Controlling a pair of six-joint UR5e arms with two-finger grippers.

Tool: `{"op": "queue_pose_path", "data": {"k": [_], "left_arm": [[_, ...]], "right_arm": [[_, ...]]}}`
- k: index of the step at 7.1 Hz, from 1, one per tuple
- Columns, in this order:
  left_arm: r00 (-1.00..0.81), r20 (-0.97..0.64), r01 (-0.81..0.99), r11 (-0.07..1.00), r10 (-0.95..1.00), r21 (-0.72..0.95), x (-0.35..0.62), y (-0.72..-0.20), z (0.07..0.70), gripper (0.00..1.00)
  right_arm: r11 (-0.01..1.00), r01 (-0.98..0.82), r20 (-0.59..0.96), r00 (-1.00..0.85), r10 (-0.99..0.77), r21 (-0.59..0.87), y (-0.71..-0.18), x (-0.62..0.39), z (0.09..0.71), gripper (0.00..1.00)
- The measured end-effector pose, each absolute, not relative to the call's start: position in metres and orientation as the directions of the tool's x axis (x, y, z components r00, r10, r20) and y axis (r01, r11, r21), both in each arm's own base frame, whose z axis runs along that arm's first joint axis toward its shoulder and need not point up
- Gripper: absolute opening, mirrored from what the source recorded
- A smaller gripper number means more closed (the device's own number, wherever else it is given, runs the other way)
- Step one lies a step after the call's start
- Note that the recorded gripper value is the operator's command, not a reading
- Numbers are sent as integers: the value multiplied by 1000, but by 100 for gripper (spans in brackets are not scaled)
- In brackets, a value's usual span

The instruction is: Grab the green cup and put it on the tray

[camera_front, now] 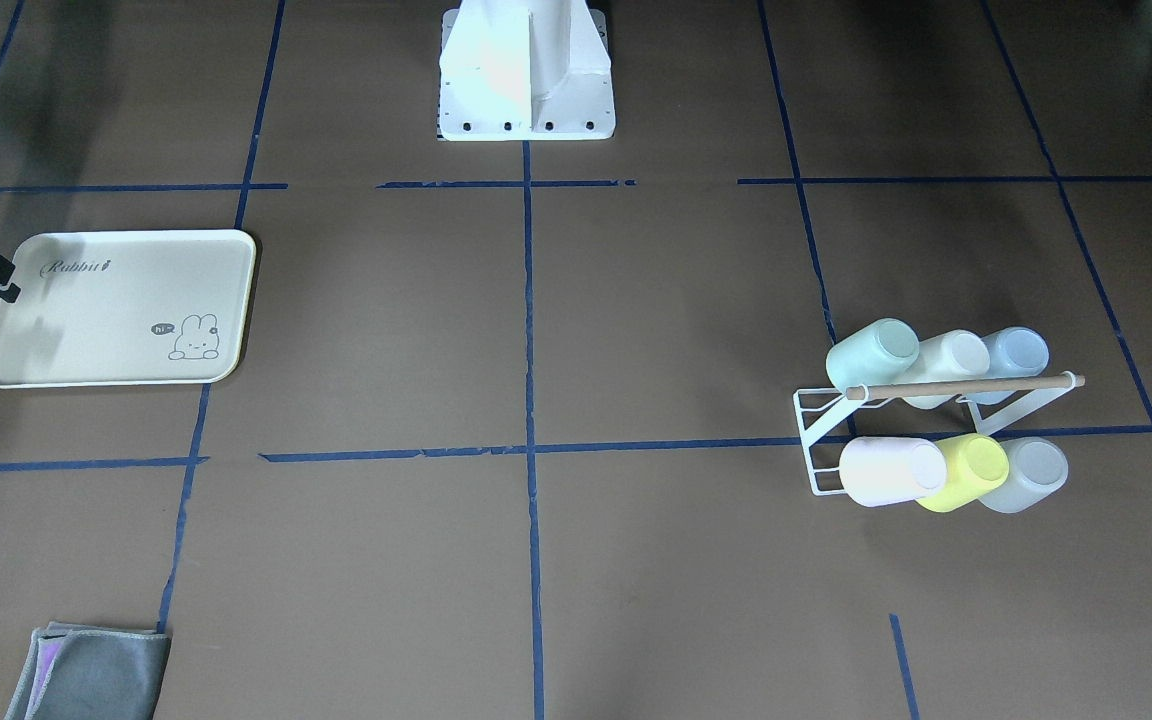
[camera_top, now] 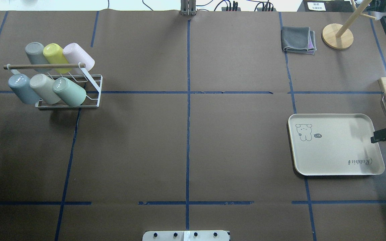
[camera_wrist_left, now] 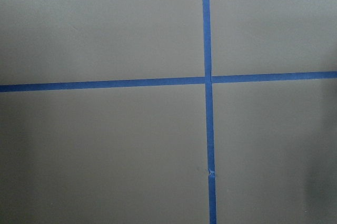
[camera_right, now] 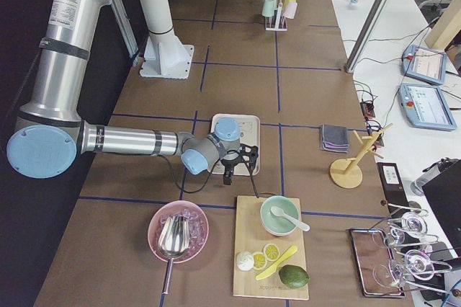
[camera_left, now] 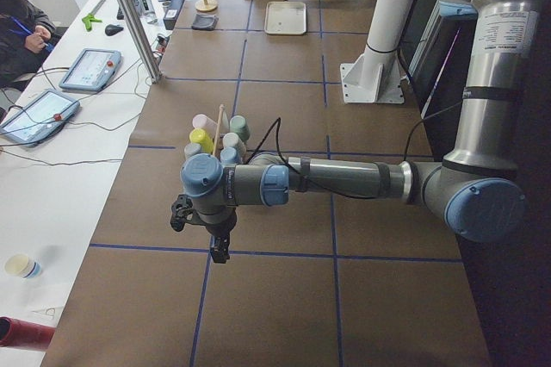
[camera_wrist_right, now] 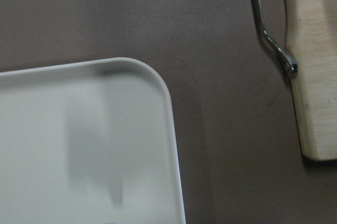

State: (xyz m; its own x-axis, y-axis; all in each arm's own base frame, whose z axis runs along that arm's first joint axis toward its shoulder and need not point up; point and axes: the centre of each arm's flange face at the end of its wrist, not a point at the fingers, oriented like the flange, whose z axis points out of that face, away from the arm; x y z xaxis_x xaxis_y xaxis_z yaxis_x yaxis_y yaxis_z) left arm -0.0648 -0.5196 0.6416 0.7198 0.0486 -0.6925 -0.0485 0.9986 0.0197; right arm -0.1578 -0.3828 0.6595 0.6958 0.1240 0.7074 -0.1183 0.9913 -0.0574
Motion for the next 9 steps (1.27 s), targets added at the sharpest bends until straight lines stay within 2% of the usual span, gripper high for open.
{"op": "queue_pose_path", "data": {"k": [2, 3, 4, 6, 7, 9], "left_arm": [[719, -693, -49, 999, 52, 24, -65, -520, 640, 100], [719, -692, -49, 998, 55, 29, -65, -520, 637, 100], [720, -692, -48, 998, 59, 36, -65, -520, 634, 100], [720, -691, -48, 998, 65, 44, -65, -520, 629, 100], [720, -691, -48, 998, 67, 47, -65, -520, 628, 100], [721, -690, -47, 998, 70, 52, -65, -520, 626, 100]], "right_arm": [[993, -101, 707, 697, 114, -60, -385, -168, 663, 98], [993, -98, 707, 698, 113, -63, -387, -171, 665, 92], [993, -94, 707, 698, 112, -65, -391, -174, 667, 80], [994, -89, 709, 696, 111, -68, -394, -177, 669, 47], [994, -88, 710, 695, 111, -69, -394, -178, 669, 37], [994, -88, 710, 695, 111, -69, -394, -177, 669, 26]]}}
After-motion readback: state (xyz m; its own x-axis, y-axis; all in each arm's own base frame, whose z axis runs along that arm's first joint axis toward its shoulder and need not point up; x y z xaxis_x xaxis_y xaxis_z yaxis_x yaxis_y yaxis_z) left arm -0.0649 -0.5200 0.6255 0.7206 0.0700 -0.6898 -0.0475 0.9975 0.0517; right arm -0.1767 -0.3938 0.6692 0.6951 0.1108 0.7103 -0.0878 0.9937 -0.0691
